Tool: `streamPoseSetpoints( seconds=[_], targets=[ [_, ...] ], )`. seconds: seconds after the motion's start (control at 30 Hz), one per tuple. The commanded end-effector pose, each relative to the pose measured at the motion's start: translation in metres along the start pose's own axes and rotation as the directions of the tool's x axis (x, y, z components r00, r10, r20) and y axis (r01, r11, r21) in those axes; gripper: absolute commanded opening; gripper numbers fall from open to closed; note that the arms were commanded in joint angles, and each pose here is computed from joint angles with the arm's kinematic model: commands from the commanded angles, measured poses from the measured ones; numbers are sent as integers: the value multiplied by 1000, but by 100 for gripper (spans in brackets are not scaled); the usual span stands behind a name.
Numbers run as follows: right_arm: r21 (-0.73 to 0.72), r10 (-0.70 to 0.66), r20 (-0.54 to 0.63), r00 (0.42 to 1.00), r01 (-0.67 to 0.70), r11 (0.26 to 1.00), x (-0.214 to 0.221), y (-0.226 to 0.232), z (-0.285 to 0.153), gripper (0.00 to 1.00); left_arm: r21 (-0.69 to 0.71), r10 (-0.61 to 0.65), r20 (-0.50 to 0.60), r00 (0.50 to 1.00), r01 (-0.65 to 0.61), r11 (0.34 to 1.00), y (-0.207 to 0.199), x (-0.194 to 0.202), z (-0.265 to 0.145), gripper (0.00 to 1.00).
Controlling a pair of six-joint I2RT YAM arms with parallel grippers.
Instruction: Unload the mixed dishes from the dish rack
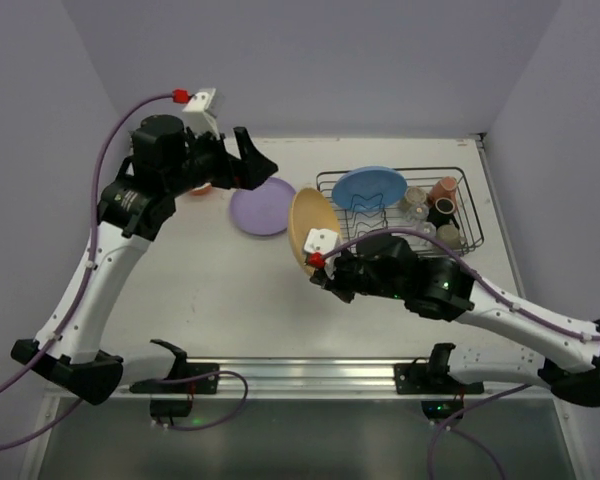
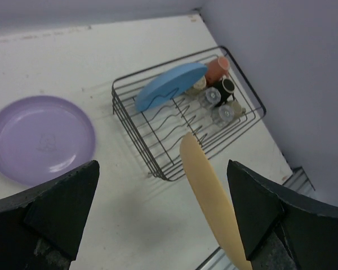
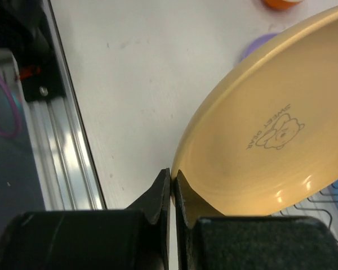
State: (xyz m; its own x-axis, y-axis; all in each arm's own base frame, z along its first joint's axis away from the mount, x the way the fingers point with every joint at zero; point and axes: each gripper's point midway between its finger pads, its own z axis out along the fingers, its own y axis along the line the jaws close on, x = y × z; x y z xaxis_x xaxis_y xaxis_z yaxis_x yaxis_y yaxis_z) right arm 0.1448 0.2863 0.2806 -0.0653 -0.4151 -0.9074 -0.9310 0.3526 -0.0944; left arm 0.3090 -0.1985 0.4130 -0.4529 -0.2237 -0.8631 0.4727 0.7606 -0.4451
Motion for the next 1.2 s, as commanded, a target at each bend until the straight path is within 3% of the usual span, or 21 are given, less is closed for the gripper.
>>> streamPoseSetpoints(
  seconds=[0.0, 0.07, 0.23, 0.43, 0.53, 0.57, 0.7, 0.73, 0.77, 0.83, 0.87, 0.9, 1.17],
  targets=[
    [107, -199, -215, 956, 226, 968, 18, -12, 4, 0, 57, 5, -210, 978, 7, 998, -3, 56, 1, 100],
    [92, -255, -278, 926, 290, 953, 24, -6, 12, 0, 72, -2, -290, 957, 24, 997, 2, 86, 5, 100],
    [43, -337, -395, 855, 383, 923, 34, 7, 26, 0, 53, -7, -352, 936, 28, 998, 11, 113, 7, 100],
    [47, -350, -388, 853, 398, 916, 24, 8, 37, 0, -29, 3, -413, 911, -17, 999, 27, 144, 10, 94],
    [52, -354, -411, 840, 409, 911, 25, 6, 41, 0, -66, -12, -445, 895, -20, 998, 38, 161, 13, 84],
    [54, -356, -415, 837, 414, 909, 25, 5, 42, 0, -75, -10, -454, 891, -27, 997, 39, 166, 14, 77],
    [64, -355, -427, 831, 420, 905, 24, 3, 43, 0, -123, -14, -472, 881, -50, 991, 49, 177, 17, 70],
    [66, -356, -426, 832, 421, 905, 23, 2, 42, 0, -122, -10, -471, 882, -54, 991, 48, 177, 19, 62],
    [65, -357, -424, 832, 421, 905, 23, 2, 42, 0, -127, -9, -470, 883, -57, 990, 49, 177, 20, 43],
    [72, -357, -431, 829, 426, 902, 23, 1, 43, 0, -133, -11, -468, 883, -58, 989, 49, 176, 22, 21],
    [71, -358, -435, 826, 427, 901, 24, 1, 44, 0, -136, -14, -470, 883, -57, 989, 50, 177, 24, 5],
    [71, -357, -437, 826, 427, 901, 24, 0, 44, 0, -134, -11, -470, 883, -58, 989, 49, 176, 24, 0],
    [84, -365, -447, 817, 444, 892, 26, -1, 56, 0, -191, -15, -449, 893, -80, 978, 56, 174, 31, 0]
  ],
)
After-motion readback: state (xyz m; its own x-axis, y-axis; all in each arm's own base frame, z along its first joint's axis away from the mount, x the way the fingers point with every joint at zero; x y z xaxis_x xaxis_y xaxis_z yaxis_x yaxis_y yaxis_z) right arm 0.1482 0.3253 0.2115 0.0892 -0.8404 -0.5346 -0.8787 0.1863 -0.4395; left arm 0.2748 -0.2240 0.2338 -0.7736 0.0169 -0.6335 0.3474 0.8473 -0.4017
